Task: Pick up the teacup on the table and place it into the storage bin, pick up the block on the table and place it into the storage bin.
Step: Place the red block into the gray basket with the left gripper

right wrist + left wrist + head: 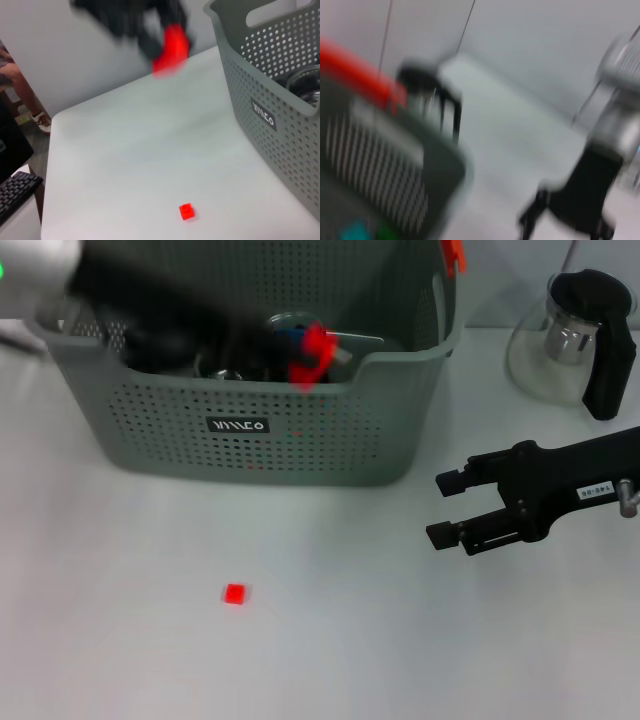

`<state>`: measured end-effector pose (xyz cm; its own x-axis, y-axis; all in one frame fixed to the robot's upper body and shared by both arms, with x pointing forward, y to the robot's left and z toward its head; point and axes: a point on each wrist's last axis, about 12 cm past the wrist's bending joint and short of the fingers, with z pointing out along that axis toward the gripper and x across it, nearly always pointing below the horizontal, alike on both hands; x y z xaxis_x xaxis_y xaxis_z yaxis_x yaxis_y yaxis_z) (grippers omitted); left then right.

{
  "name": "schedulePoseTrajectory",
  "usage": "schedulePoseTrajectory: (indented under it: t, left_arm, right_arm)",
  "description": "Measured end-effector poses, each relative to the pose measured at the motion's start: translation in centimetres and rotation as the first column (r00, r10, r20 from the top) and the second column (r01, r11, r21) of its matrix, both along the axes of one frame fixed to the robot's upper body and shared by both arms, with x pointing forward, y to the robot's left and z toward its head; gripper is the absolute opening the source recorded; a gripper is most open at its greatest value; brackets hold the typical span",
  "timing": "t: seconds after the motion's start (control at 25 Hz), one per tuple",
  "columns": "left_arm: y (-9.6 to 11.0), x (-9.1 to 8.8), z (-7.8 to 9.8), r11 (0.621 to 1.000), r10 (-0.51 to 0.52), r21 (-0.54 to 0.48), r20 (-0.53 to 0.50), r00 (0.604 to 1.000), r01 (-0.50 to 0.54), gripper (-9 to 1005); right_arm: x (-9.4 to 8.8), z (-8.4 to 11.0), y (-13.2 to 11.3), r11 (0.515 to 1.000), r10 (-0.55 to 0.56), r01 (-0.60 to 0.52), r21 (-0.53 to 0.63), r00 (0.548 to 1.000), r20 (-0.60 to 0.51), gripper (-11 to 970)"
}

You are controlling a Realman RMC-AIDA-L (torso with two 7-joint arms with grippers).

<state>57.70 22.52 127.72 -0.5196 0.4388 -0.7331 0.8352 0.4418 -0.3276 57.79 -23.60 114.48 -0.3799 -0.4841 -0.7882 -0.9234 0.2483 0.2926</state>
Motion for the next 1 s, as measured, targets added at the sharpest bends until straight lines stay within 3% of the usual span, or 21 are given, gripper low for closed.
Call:
schedulePoseTrajectory:
  t: [0.16,0.32,0.36,0.44,0.48,0.6,0.76,1.0]
  left_arm:
    - [0.7,1.7,3.6,0.980,-0.003,-0.198,0.116,0.993,0.026,292]
    - [0.8,4.5,5.2,0.956,0.060,-0.292,0.182,0.981,-0.004,293]
    - [0.7,6.1,5.0,0.949,0.110,-0.311,0.194,0.975,-0.045,293]
    - [0.8,7.0,4.6,0.944,0.148,-0.320,0.195,0.970,-0.080,294]
    - [1.0,8.2,3.9,0.933,0.226,-0.327,0.201,0.953,-0.152,294]
    - [1.2,9.4,3.1,0.917,0.316,-0.319,0.211,0.925,-0.240,295]
    - [1.2,10.6,1.1,0.904,0.386,-0.276,0.205,0.899,-0.325,296]
    - [0.3,10.9,-0.2,0.903,0.408,-0.242,0.227,0.884,-0.354,297]
  right_arm:
    - [0.1,0.0,0.0,1.000,0.002,-0.002,-0.002,1.000,0.000,837]
    - [0.1,0.0,0.0,1.000,0.000,0.000,-0.004,1.000,0.001,837]
    - [0.1,0.0,0.0,1.000,-0.002,0.002,-0.005,1.000,0.002,837]
    - [0.2,0.0,0.0,1.000,-0.006,0.006,-0.007,1.000,0.004,836]
    - [0.2,0.0,0.0,1.000,-0.009,0.009,-0.008,1.000,0.006,836]
    - [0.2,-0.2,0.0,1.000,-0.015,0.015,-0.008,1.000,0.004,836]
    - [0.0,-0.4,-0.2,1.000,-0.021,0.021,-0.008,1.000,-0.005,835]
    - [0.0,-0.6,-0.2,1.000,-0.021,0.021,-0.007,1.000,-0.014,834]
